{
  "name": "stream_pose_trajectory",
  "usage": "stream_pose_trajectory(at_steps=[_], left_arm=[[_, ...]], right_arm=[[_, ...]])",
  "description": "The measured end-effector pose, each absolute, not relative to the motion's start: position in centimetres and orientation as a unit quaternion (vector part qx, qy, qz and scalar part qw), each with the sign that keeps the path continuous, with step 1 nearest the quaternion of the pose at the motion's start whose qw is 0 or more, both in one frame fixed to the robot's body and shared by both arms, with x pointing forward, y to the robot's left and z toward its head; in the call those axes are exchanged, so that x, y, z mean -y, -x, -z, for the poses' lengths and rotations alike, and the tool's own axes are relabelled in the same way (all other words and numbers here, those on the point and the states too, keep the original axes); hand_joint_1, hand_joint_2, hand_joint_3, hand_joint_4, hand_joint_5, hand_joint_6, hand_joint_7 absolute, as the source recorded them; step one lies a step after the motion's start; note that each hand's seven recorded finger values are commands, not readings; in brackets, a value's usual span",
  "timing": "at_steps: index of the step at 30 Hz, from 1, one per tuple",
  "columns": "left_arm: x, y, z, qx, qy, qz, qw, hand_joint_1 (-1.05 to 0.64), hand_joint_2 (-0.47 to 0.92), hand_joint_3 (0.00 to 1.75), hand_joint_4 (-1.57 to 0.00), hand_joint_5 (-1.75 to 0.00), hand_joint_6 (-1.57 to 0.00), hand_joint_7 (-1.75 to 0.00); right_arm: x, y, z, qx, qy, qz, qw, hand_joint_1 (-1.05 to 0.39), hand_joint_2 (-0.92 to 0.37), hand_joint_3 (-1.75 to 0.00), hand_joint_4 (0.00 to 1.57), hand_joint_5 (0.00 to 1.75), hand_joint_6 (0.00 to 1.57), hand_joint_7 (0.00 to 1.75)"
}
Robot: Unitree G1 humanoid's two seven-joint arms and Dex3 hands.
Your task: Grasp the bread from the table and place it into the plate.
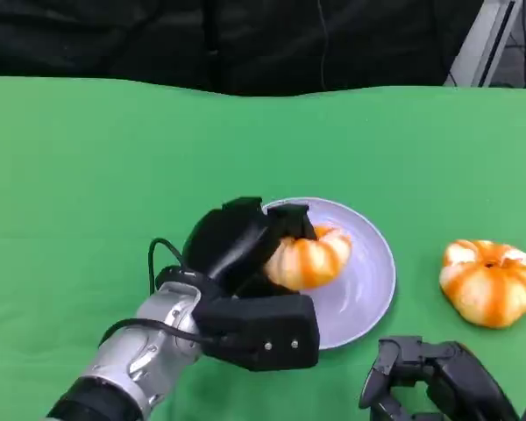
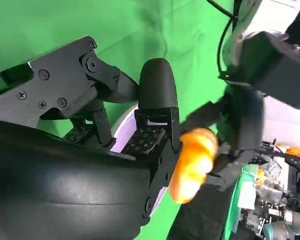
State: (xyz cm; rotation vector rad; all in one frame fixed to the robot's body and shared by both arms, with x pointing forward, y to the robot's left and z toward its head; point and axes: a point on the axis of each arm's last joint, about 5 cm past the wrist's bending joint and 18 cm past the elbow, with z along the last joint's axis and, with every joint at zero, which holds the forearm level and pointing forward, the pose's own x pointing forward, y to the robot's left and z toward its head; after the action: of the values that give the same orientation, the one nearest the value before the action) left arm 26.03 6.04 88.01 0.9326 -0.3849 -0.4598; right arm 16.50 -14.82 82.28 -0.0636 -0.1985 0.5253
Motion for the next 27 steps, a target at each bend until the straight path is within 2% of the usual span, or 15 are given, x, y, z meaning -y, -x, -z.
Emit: stream_pose_trajectory(at_steps=[6,10,16,27], left_arm=[[-5.95,-26.19,-88.17,0.188,-0.442,0.220,0.849,-0.07,0.84,0.00,-0.53,-1.68,-0.63,-1.34],[-5.95,-26.19,-88.13,0.189,-0.443,0.222,0.848,-0.09,0.86,0.00,-0.56,-1.62,-0.67,-1.24],[-6.12,-26.29,-87.83,0.182,-0.443,0.229,0.847,-0.07,0.85,0.00,-0.53,-1.65,-0.63,-1.31],[-6.03,-26.41,-87.89,0.184,-0.442,0.234,0.846,-0.07,0.85,0.00,-0.53,-1.65,-0.62,-1.32]], right_arm=[[14.81,-16.51,-82.28,0.098,0.032,-0.258,0.961,-0.11,-0.58,-1.03,0.85,1.43,0.87,1.15],[14.81,-16.51,-82.28,0.098,0.032,-0.258,0.961,-0.12,-0.58,-1.02,0.84,1.44,0.87,1.15],[14.81,-16.51,-82.28,0.098,0.031,-0.259,0.960,-0.12,-0.59,-1.01,0.84,1.44,0.87,1.16],[14.81,-16.51,-82.28,0.098,0.031,-0.260,0.960,-0.12,-0.59,-1.00,0.84,1.45,0.86,1.16]])
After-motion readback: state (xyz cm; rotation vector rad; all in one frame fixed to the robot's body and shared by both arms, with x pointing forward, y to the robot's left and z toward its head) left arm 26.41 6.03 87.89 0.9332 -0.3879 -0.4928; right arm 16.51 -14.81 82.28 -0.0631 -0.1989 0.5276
